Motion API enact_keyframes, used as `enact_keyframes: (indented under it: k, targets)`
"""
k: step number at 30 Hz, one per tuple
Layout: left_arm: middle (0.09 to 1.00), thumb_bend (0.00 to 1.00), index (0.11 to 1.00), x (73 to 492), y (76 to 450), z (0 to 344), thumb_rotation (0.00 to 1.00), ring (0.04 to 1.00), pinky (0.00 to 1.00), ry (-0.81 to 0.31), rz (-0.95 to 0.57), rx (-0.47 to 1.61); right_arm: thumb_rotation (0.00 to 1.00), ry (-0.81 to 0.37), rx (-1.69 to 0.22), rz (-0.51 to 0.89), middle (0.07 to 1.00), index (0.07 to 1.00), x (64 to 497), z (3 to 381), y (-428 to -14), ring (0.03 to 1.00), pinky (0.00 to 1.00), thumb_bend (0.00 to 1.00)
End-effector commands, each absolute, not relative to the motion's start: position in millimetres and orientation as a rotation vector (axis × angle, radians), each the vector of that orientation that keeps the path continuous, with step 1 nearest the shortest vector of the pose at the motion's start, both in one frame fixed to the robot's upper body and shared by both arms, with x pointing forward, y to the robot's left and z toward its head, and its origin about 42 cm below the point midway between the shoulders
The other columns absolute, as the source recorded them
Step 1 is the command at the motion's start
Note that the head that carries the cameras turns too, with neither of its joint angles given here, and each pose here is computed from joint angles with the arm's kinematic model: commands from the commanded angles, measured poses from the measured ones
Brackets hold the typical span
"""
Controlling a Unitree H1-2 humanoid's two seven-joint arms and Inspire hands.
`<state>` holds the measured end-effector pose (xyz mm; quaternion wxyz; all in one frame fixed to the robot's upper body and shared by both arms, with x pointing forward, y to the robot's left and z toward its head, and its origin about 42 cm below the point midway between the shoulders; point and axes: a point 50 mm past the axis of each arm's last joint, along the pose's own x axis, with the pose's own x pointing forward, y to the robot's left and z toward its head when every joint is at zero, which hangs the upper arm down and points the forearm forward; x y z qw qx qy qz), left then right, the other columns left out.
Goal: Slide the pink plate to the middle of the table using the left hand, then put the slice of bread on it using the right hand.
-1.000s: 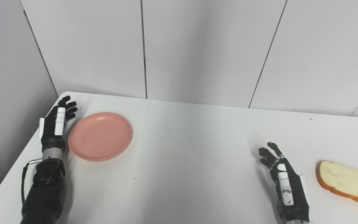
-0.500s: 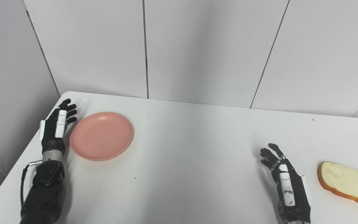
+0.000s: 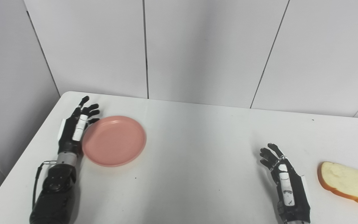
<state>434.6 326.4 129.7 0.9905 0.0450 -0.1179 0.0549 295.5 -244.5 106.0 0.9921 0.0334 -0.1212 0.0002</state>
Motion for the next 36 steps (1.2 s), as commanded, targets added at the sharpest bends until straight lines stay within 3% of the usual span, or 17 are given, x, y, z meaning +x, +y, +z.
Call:
enact_keyframes:
  k: [1, 13, 24, 36]
  targets:
    - [0.793, 0.93, 0.895, 435, 311, 140, 0.88, 0.766, 0.66, -0.278, 0.077, 0.102, 0.88, -0.144, 0.112, -0.005, 0.794, 0.823, 279, 78, -232, 0.822, 0.83, 0.79]
    - [0.798, 0.94, 0.903, 420, 237, 122, 0.85, 0.776, 0.66, -0.222, -0.051, 0.045, 0.88, -0.138, 0.107, 0.001, 0.805, 0.823, 278, 81, -228, 0.823, 0.82, 0.81]
    - [0.797, 0.91, 0.921, 392, 150, 89, 0.89, 0.765, 0.69, -0.134, -0.234, -0.010, 0.87, -0.144, 0.110, 0.011, 0.789, 0.803, 277, 88, -221, 0.806, 0.80, 0.83]
    - [0.794, 0.93, 0.918, 379, 104, 78, 0.92, 0.749, 0.65, -0.108, -0.315, -0.012, 0.88, -0.151, 0.096, 0.018, 0.787, 0.797, 278, 91, -211, 0.796, 0.79, 0.79]
